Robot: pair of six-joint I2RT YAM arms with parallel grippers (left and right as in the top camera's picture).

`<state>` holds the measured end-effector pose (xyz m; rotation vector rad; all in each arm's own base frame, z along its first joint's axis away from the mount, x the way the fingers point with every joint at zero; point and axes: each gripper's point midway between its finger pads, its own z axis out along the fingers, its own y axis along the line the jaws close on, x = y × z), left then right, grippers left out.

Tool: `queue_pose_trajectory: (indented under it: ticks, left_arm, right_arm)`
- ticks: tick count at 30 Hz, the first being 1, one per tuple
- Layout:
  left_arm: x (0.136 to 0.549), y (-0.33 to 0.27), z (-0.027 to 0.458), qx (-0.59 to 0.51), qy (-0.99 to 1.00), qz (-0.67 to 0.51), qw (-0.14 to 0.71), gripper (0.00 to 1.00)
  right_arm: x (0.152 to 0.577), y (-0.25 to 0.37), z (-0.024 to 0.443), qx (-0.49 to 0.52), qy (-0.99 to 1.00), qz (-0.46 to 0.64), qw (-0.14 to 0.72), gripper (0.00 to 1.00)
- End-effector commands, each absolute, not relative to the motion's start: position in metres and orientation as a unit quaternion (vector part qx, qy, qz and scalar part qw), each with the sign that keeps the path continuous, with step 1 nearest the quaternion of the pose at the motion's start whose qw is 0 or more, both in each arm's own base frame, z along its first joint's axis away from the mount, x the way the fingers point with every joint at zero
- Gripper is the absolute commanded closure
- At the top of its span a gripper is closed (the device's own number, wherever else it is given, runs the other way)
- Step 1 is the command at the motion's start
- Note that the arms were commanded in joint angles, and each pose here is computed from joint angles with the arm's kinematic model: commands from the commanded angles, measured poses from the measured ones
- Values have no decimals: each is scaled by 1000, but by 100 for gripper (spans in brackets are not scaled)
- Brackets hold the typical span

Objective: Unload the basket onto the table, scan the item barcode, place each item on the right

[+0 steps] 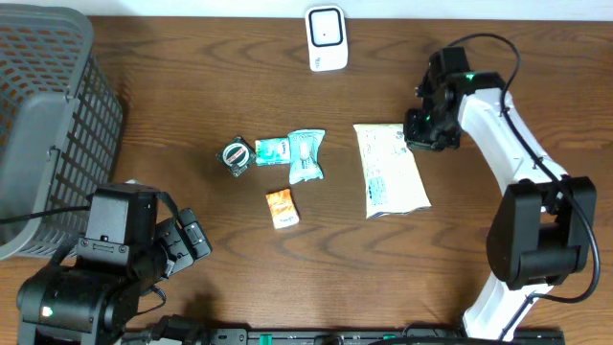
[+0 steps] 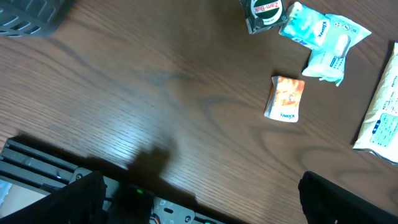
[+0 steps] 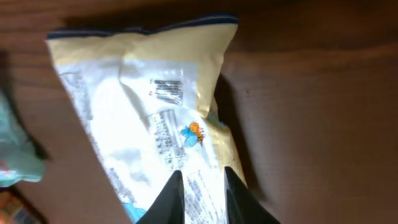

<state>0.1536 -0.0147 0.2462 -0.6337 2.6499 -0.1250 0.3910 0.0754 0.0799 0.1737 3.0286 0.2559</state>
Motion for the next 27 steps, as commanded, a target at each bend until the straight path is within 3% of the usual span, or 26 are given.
queue_pose_trajectory:
  ticks: [1, 5, 7, 10, 13, 21, 23, 27]
  left_arm:
    - [153, -14, 246, -230, 950, -42, 206, 2]
    - [153, -14, 246, -230, 950, -42, 206, 3]
    - [153, -14, 246, -230, 950, -42, 206, 2]
    - [153, -14, 246, -230, 950, -42, 206, 2]
    - [153, -14, 246, -230, 950, -42, 206, 2]
    - [153, -14, 246, -230, 950, -42, 206, 3]
    - [153, -14, 246, -230, 950, -42, 206, 2]
    - [153, -14, 246, -230, 950, -42, 206, 3]
  right_arm:
    - [392, 81, 96, 50, 993, 94, 57, 80]
    - [376, 88, 89, 40, 995, 89, 30, 71]
    - [365, 93, 84, 33, 996, 85, 10, 71]
    - [348, 100, 73, 21, 996, 80, -16, 84]
    - [334, 106, 58, 8, 997, 72, -34, 89]
    - [301, 111, 9, -4, 998, 28, -52, 83]
    - [295, 111, 9, -5, 998, 25, -60, 90]
    - [298, 111, 31, -5, 997, 19, -70, 91]
